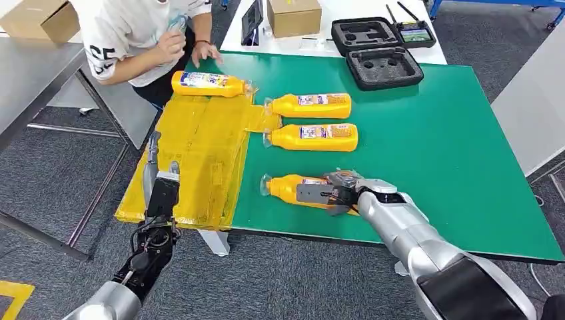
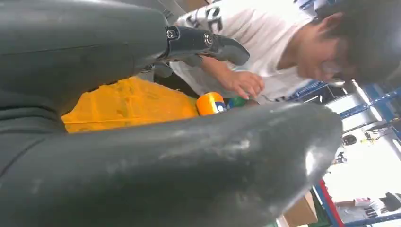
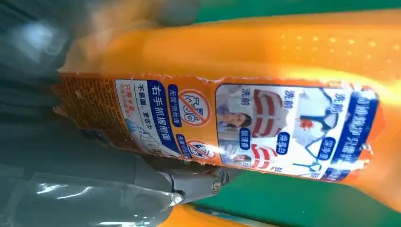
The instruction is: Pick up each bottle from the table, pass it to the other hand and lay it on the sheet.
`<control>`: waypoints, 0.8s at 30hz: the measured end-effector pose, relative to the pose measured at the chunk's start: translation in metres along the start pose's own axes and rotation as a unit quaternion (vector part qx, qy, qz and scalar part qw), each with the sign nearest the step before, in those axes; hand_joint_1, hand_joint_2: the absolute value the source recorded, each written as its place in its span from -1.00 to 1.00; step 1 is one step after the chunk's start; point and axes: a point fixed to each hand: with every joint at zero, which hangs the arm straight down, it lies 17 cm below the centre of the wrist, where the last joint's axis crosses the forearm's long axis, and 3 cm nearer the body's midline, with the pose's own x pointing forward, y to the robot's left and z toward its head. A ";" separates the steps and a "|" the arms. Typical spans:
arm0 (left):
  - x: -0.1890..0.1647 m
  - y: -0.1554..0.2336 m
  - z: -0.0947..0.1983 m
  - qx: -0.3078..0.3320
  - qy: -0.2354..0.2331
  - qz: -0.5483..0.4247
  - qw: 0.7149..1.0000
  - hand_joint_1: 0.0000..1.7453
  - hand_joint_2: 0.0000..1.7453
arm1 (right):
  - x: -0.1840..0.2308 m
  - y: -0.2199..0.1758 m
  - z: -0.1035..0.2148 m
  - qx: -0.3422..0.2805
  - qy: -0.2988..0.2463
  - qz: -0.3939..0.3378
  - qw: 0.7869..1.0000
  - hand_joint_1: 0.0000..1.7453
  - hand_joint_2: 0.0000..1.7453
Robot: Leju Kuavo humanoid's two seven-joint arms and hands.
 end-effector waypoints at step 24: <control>0.041 -0.038 0.023 -0.128 0.037 0.242 0.961 -1.00 1.00 | 0.121 -0.128 0.103 -0.412 -0.315 -0.342 0.784 1.00 1.00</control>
